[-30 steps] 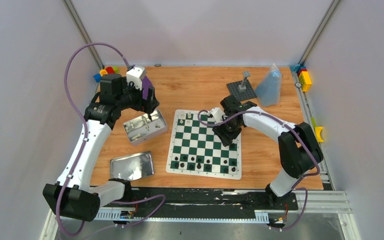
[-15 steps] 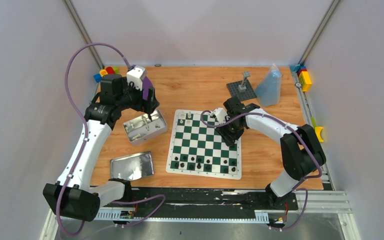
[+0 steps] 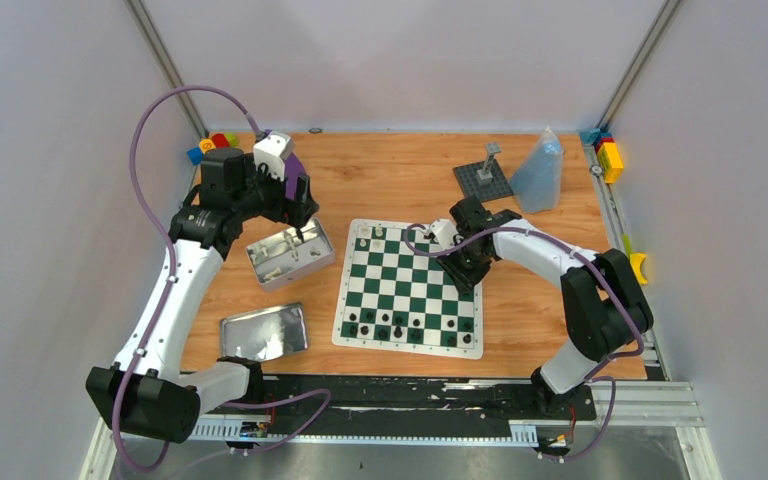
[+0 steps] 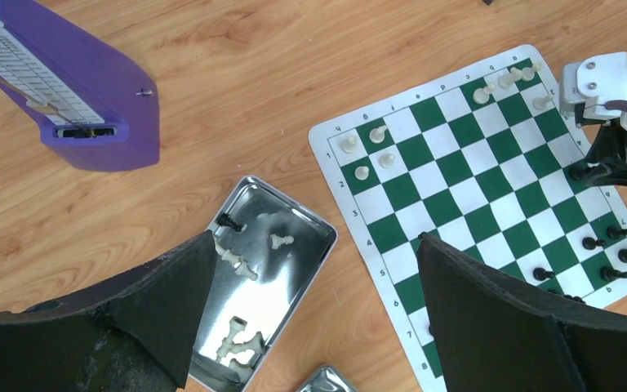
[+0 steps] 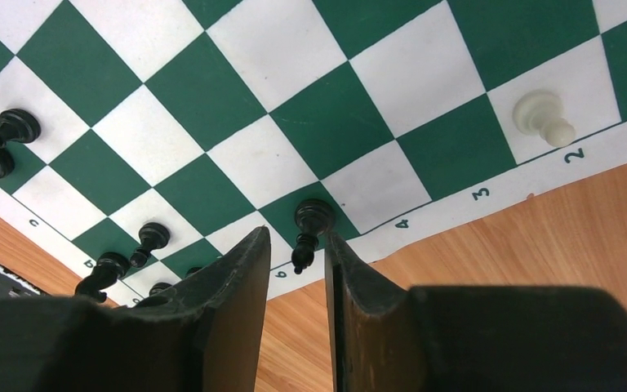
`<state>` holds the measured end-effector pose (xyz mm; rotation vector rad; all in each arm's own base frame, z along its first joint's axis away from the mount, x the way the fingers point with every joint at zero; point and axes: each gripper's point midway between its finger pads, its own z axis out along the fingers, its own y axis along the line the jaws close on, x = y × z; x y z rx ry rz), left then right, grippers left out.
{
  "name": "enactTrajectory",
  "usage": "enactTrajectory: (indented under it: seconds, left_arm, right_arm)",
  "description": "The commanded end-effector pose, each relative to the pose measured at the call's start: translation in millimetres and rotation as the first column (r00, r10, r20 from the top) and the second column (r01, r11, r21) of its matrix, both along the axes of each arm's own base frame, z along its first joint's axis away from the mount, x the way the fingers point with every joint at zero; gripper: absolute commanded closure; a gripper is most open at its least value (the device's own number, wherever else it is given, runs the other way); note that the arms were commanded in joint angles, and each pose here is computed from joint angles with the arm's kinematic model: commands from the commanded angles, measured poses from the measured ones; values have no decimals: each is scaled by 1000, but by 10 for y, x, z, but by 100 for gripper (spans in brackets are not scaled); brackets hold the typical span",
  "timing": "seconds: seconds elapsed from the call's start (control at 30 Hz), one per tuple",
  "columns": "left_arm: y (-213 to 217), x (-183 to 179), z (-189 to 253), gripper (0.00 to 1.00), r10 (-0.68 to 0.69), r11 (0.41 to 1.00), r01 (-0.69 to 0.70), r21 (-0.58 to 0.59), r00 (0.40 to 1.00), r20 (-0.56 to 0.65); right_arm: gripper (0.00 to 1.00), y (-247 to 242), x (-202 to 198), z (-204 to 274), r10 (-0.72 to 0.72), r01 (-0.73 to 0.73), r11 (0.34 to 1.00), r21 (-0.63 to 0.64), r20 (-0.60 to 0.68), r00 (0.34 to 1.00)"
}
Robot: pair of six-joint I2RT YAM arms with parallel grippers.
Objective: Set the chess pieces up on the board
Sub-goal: Pick up the chess piece from the chessboard.
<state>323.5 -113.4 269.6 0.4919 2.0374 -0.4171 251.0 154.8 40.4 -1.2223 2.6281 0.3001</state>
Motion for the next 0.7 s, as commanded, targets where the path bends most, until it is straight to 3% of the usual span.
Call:
enactTrajectory:
  seconds: [0.0, 0.3, 0.53, 0.67]
  left_arm:
    - [-7, 29, 88, 0, -11, 1000, 11, -3, 999, 48]
    - [-8, 25, 95, 0, -12, 1000, 12, -4, 999, 51]
    - [1, 30, 89, 0, -8, 1000, 8, 0, 999, 52]
    - [26, 37, 79, 0, 1, 1000, -2, 12, 999, 52]
  right_arm:
    - [69, -13, 86, 104, -5, 4, 1000, 12, 58, 998]
    - [75, -36, 79, 77, -4, 4, 1000, 1, 54, 999]
    - [93, -8, 77, 122, -2, 1, 1000, 18, 53, 999]
    - [99, 118, -3, 278, 48, -53, 995, 88, 57, 997]
